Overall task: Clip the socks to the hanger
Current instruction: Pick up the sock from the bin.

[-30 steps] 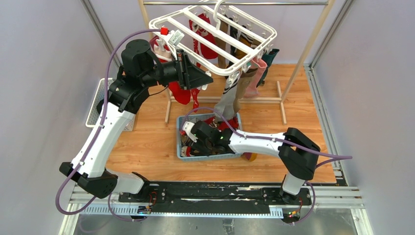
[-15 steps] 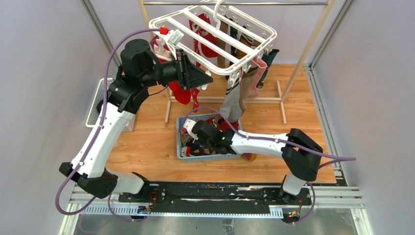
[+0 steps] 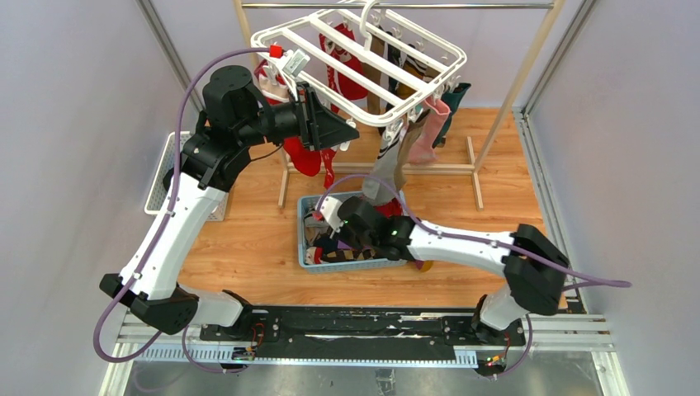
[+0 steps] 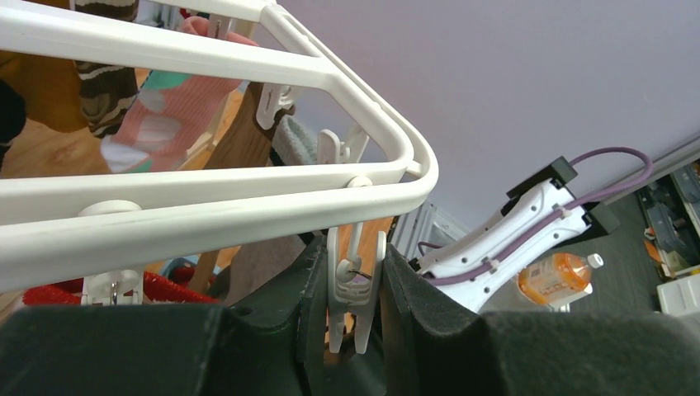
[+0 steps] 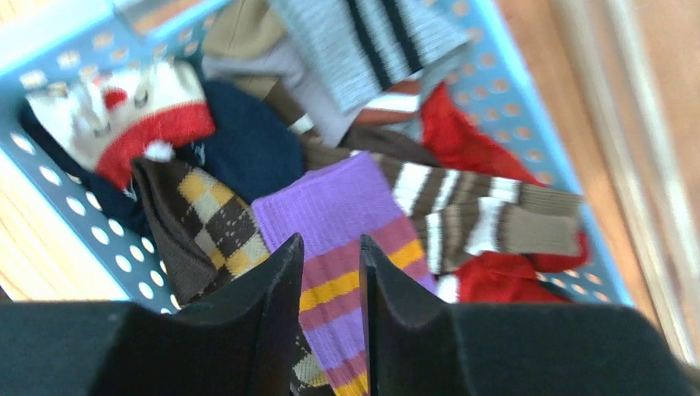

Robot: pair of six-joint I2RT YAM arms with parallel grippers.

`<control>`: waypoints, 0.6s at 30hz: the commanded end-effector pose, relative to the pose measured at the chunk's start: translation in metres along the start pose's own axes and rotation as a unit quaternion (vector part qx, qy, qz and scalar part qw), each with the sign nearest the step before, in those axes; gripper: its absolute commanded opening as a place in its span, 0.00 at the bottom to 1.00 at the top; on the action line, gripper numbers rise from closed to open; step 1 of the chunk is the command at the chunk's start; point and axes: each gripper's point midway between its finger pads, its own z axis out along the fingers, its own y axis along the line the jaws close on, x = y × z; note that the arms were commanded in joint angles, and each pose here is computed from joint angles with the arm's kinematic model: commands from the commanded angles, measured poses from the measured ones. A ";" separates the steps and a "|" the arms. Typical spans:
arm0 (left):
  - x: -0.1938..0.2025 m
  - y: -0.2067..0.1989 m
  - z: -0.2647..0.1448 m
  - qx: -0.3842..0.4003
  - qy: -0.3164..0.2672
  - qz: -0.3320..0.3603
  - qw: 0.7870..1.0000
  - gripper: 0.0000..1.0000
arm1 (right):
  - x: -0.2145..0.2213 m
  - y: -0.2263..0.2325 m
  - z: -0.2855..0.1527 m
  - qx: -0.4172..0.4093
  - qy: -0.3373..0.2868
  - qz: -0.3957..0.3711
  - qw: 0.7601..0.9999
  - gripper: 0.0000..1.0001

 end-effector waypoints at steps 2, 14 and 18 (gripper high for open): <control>-0.005 -0.010 -0.007 0.006 -0.006 0.015 1.000 0.00 | 0.038 0.030 0.018 -0.076 0.077 -0.024 0.994 0.38; -0.004 -0.010 -0.008 0.005 -0.002 0.018 1.000 0.00 | 0.053 0.024 0.046 -0.047 0.102 -0.045 0.993 0.42; -0.005 -0.010 -0.008 0.004 -0.003 0.020 1.000 0.00 | 0.055 0.020 0.054 -0.037 0.110 -0.053 0.992 0.38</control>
